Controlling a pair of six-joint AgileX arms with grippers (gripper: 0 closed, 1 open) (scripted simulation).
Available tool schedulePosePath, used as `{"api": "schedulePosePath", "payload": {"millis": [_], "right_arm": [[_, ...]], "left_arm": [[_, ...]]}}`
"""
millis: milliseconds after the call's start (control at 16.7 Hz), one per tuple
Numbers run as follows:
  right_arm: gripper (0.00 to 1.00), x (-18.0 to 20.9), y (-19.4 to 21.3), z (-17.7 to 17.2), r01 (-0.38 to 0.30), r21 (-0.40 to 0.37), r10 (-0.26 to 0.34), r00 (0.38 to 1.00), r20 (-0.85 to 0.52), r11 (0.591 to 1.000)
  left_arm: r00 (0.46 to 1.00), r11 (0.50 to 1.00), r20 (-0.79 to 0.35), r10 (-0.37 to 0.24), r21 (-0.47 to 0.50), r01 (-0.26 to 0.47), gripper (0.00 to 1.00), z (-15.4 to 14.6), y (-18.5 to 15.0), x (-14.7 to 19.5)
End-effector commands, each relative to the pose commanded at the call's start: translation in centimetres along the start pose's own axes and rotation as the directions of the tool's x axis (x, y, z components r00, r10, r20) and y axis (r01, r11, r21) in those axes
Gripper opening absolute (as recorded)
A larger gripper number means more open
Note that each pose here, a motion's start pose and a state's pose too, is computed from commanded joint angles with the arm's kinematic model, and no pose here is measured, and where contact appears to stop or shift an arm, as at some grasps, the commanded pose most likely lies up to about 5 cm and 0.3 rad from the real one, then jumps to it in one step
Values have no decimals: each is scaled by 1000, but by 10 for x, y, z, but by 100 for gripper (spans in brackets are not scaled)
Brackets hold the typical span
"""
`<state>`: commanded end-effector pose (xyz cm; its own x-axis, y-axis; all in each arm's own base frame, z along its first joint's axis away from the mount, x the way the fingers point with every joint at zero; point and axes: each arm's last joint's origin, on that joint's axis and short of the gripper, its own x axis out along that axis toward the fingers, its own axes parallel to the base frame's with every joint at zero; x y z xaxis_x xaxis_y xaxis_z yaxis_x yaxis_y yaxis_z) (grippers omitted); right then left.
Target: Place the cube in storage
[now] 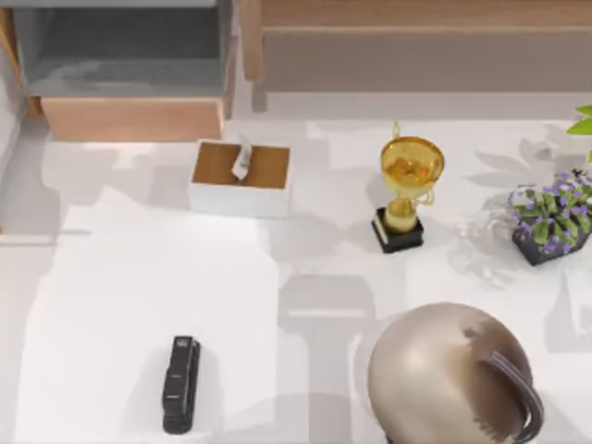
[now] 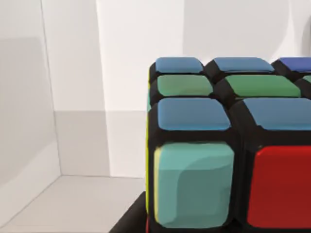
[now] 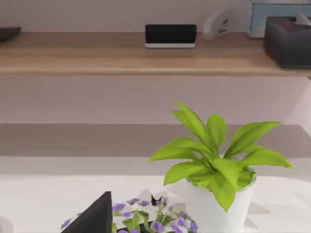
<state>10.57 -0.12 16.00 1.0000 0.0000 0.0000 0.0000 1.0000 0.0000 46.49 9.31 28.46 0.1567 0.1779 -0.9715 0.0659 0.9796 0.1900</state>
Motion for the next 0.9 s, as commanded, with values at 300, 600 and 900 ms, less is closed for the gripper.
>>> {"api": "schedulePosePath", "payload": {"millis": [300,600,900], "right_arm": [[100,0,0,0,0,0,0,1000,0,1000],[100,0,0,0,0,0,0,1000,0,1000],[100,0,0,0,0,0,0,1000,0,1000]], "left_arm": [[986,989,-90,-139,-68,133,0,-5,53,78],[971,979,-140,-196,-78,186,0,-9,59,109],[971,979,-140,-196,-78,186,8,-9,59,109]]}}
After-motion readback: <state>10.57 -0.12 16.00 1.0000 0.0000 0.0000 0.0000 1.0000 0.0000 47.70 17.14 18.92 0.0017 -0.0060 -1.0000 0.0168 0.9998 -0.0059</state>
